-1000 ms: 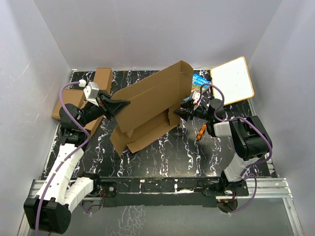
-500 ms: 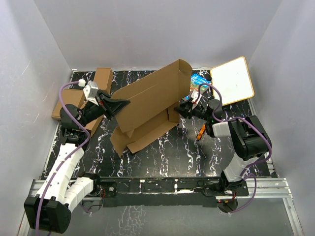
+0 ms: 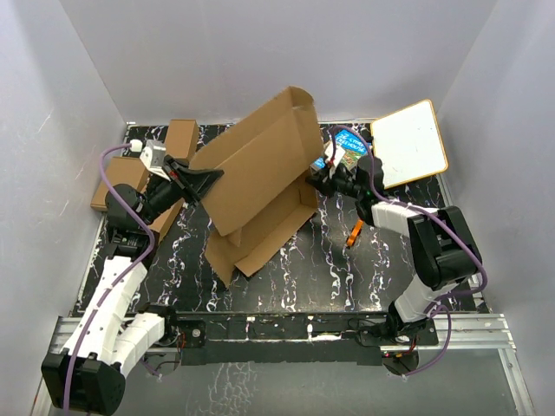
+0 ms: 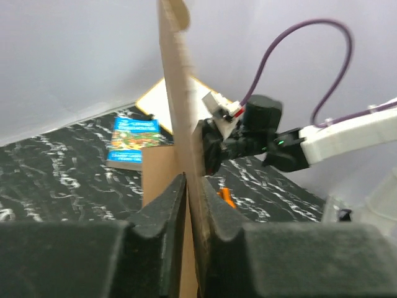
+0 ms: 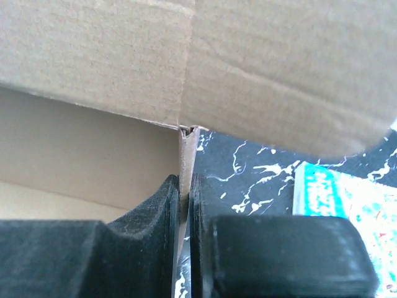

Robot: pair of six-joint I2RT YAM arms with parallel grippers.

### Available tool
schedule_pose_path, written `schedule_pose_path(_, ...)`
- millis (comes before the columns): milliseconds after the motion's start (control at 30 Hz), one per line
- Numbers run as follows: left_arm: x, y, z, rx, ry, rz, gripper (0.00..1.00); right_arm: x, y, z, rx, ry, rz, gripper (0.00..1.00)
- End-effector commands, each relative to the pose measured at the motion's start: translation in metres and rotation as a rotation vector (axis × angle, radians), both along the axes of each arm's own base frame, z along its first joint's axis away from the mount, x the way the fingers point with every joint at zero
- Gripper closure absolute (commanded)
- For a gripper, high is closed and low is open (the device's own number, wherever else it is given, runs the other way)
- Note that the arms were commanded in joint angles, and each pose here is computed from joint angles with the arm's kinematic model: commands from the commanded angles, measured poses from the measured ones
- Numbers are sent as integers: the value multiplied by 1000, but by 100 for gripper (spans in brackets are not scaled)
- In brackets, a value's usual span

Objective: Fold the paper box

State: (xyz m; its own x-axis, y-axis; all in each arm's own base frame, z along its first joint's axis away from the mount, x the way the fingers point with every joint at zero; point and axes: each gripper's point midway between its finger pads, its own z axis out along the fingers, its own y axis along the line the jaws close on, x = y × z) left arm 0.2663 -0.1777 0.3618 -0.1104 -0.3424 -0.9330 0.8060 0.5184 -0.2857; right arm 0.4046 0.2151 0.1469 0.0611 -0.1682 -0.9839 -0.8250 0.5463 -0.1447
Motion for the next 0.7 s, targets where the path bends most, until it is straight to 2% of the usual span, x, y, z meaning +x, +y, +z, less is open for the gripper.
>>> schedule_pose_path(0, 11, 21, 20, -28, 26, 169, 80, 5, 10, 53, -65, -7, 72, 92)
schedule_pose_path(100, 16, 28, 14, -39, 94, 228, 56, -14, 2, 28, -176, 148, 103, 92)
schedule_pose_path(267, 20, 43, -2, -25, 175, 329, 33, -22, -15, 9, -313, 295, 78, 92)
schedule_pose_path(433, 22, 82, -16, 104, 255, 560, 23, -19, -26, -5, -401, 494, 41, 92)
schedule_pose_path(533, 12, 109, -15, 180, 259, 692, 21, -7, -29, -19, -426, 563, 0, 92)
schedule_pose_path(667, -6, 111, -16, 168, 236, 691, 21, 8, -31, -41, -437, 601, -61, 92)
